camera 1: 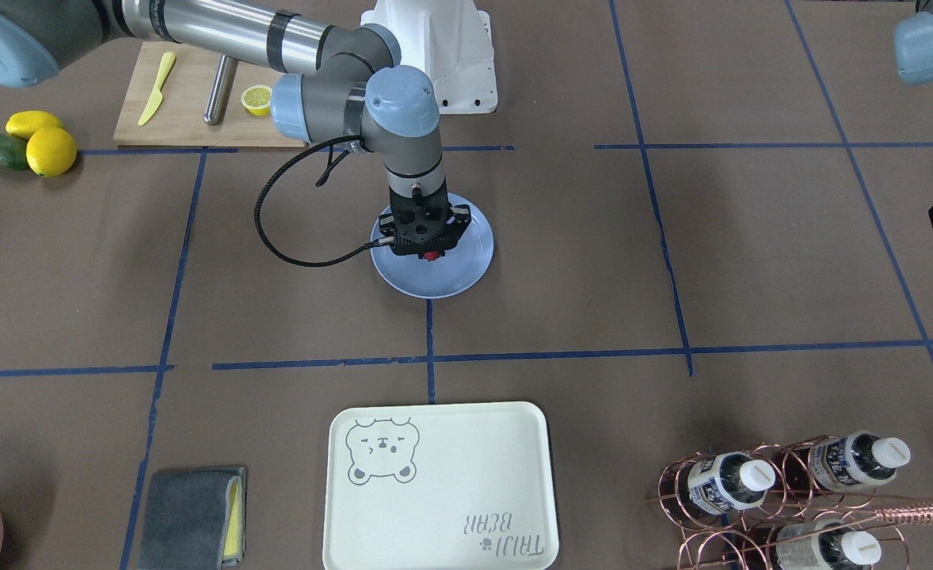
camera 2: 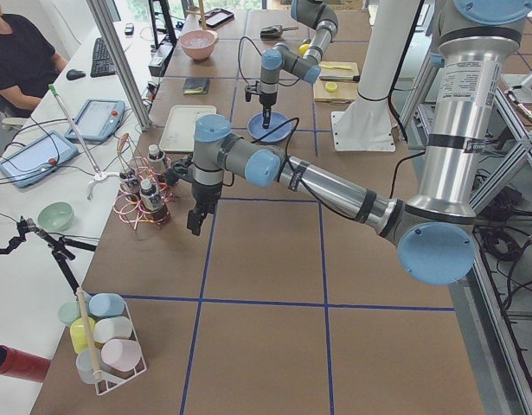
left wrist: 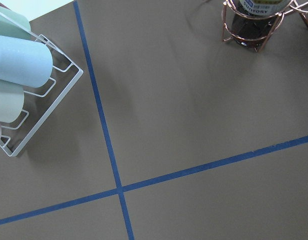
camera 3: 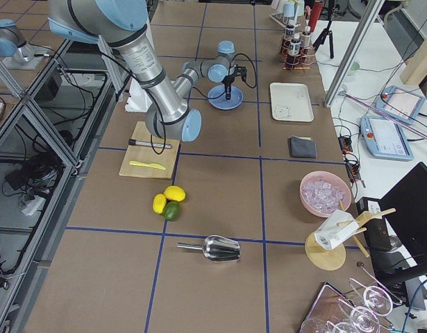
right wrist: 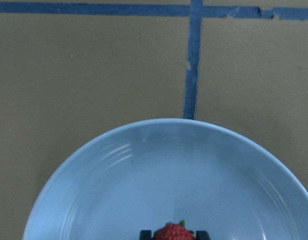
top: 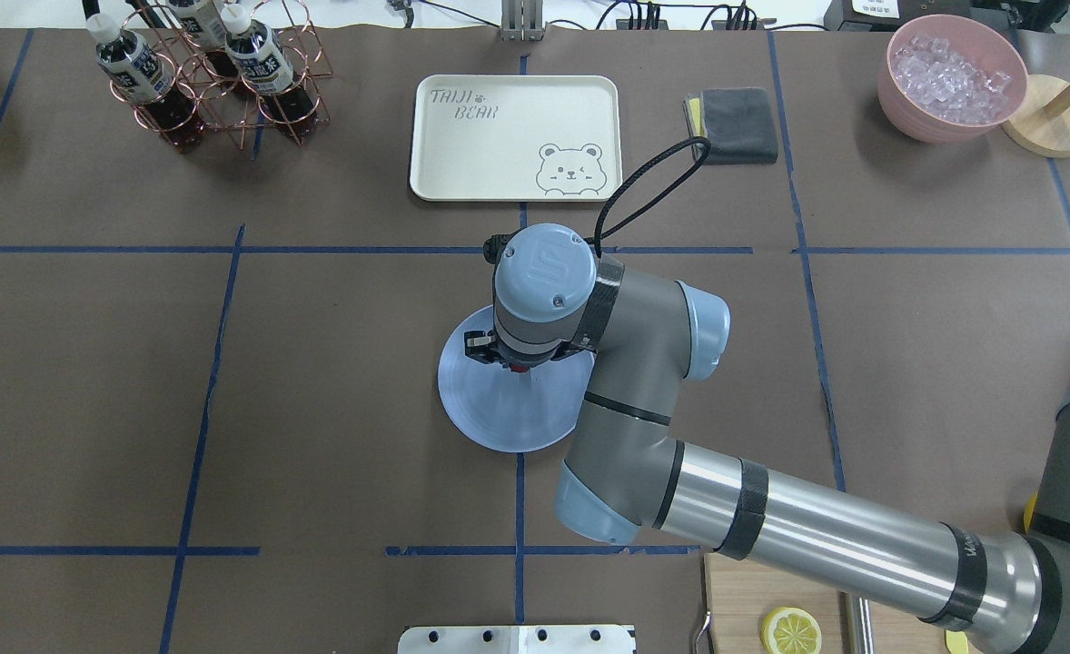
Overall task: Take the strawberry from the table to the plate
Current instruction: 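Carry the strawberry with the right gripper over the light blue plate, then lower the strawberry onto the plate and open the right gripper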
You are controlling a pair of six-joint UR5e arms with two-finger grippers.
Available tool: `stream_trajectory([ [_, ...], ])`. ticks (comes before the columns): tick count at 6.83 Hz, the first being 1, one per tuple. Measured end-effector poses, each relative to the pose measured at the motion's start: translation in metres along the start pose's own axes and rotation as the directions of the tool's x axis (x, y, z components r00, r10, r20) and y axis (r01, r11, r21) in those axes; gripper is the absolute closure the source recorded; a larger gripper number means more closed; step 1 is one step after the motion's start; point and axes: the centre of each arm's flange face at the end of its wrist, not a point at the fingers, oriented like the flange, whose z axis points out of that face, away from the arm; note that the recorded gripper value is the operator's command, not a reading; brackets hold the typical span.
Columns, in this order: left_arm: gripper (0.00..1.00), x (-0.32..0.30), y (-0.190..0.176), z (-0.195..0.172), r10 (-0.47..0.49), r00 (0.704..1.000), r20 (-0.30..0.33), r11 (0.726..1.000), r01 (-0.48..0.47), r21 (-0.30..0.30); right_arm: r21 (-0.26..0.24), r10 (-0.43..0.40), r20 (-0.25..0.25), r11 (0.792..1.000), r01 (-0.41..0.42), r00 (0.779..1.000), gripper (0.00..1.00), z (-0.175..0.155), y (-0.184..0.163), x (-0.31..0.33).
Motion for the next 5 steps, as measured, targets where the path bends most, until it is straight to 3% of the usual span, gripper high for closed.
stream_trajectory([
  [1, 0.00, 0.000, 0.000, 0.001, -0.001, 1.000, 0.000, 1.000, 0.001, -0.001, -0.002, 0.014, 0.001, 1.000, -0.014, 1.000, 0.00, 0.001, 0.002, -0.001],
  [5, 0.00, -0.005, 0.000, -0.002, -0.011, 1.000, -0.006, 1.000, 0.011, 0.003, 0.001, 0.049, -0.003, 0.999, -0.049, 0.999, 0.00, -0.015, -0.002, 0.004],
])
